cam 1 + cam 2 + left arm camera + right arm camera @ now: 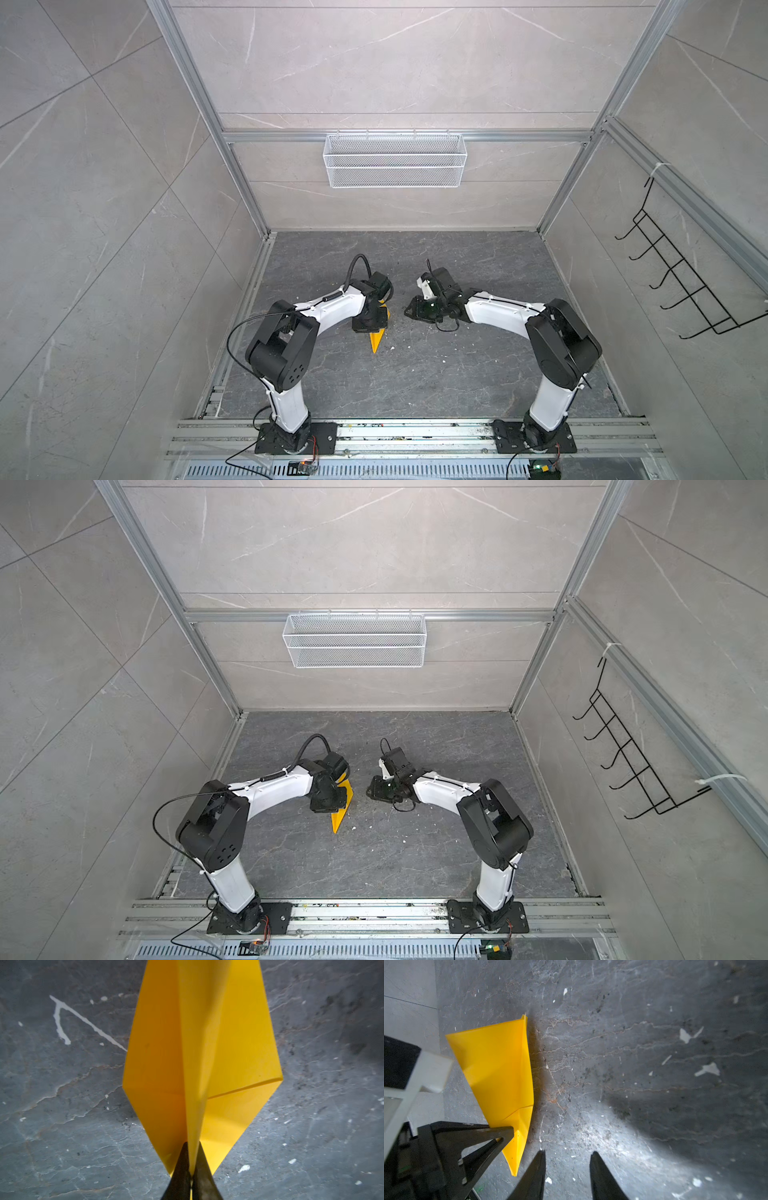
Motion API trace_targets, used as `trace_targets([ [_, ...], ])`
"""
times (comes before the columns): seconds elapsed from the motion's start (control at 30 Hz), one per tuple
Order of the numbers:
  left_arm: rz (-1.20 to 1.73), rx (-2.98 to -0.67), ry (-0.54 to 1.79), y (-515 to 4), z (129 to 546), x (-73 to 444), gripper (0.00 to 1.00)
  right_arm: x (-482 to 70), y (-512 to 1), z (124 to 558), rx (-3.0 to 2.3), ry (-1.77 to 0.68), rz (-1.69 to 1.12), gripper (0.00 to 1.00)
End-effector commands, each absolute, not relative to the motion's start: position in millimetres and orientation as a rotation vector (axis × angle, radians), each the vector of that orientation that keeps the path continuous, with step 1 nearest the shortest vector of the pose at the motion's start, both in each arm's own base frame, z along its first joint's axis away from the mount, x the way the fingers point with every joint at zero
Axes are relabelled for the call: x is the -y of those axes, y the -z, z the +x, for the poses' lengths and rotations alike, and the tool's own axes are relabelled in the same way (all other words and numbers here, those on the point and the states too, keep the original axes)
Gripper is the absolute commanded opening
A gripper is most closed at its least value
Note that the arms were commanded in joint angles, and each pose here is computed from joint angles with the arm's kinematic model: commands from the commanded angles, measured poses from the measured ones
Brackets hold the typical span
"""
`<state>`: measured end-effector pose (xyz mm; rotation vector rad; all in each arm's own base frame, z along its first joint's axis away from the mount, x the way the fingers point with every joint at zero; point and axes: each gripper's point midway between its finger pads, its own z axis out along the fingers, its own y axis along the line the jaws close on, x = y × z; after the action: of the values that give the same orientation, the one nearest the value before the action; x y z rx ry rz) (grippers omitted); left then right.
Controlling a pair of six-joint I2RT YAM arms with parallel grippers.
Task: Fold a paper plane with a square sheet of paper (pick it up from the middle)
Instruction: 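Open the right gripper and draw it back while the left gripper holds the plane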
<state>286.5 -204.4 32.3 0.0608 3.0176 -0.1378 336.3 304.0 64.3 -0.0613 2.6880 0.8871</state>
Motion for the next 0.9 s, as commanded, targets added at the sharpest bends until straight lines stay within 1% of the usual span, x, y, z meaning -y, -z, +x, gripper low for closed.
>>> trace_targets([
  [0.0,0.113,-3.036,0.069,-31,286,200,0.09,-296,-65,334,-2.695,-0.844,-0.064,0.39],
  [0.3,0.082,-3.067,0.023,-19,281,196,0.16,-295,-63,333,-2.704,-0.841,-0.06,0.39],
  [0.47,0.061,-3.087,0.013,-10,278,196,0.16,-296,-61,333,-2.709,-0.843,-0.057,0.39],
  [0.57,0.062,-3.089,-0.006,-7,277,196,0.12,-295,-60,332,-2.713,-0.842,-0.056,0.39],
  [0.67,0.06,-3.057,-0.008,-19,282,197,0.1,-295,-63,333,-2.707,-0.84,-0.056,0.39],
  [0.87,0.064,-2.925,0.049,-63,306,206,0.1,-290,-70,336,-2.687,-0.816,-0.048,0.39],
])
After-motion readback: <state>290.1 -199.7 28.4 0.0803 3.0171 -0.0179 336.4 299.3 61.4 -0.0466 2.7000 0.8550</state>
